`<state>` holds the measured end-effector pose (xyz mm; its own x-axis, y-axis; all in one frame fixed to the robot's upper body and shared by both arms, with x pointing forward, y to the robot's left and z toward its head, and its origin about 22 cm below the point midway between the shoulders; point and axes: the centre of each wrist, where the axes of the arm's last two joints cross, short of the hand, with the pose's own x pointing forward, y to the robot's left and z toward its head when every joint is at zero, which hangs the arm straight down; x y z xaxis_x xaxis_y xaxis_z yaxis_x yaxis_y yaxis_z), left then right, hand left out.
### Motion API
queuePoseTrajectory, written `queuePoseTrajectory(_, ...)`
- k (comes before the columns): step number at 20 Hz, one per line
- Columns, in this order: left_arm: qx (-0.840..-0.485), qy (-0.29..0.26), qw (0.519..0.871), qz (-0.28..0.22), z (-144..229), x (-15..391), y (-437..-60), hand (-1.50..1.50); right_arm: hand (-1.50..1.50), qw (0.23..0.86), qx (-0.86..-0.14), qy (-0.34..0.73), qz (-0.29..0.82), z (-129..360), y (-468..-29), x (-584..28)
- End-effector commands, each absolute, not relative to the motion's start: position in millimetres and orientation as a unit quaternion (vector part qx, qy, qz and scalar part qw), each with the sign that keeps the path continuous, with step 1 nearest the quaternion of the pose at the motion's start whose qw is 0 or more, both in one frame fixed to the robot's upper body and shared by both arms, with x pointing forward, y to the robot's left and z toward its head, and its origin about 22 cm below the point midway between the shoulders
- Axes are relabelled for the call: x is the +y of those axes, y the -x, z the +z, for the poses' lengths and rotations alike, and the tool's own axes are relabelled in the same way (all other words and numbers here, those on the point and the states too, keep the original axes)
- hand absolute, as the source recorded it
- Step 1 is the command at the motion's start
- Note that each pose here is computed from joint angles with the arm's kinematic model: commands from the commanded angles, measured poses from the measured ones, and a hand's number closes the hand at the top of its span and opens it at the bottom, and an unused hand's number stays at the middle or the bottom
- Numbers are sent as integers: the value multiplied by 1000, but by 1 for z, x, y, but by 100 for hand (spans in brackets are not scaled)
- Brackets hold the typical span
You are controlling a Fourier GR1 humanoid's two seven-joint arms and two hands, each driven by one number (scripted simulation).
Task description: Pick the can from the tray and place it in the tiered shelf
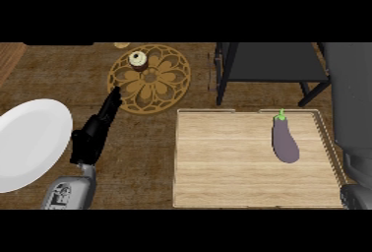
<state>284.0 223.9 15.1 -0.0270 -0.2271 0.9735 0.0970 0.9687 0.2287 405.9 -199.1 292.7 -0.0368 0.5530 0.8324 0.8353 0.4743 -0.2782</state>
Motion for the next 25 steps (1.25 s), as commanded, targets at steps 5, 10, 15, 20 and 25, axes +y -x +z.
queuePoseTrajectory(5, -697, -45, 706, -113, 12, 229, -275, 0, -150, 456, -710, 454, -286, 356, -365, -249)
queuePoseTrajectory(10, -700, -63, 703, -108, 14, 237, -289, 0, -150, 498, -669, 457, -309, 364, -322, -296)
queuePoseTrajectory(15, -698, -76, 705, -94, 6, 246, -273, 0, -150, 554, -620, 489, -264, 367, -271, -341)
queuePoseTrajectory(20, -703, -63, 703, -92, 6, 248, -274, 0, -150, 572, -608, 496, -239, 338, -218, -381)
queuePoseTrajectory(25, -696, -57, 709, -96, 11, 238, -270, 0, -150, 577, -616, 489, -219, 343, -158, -405)
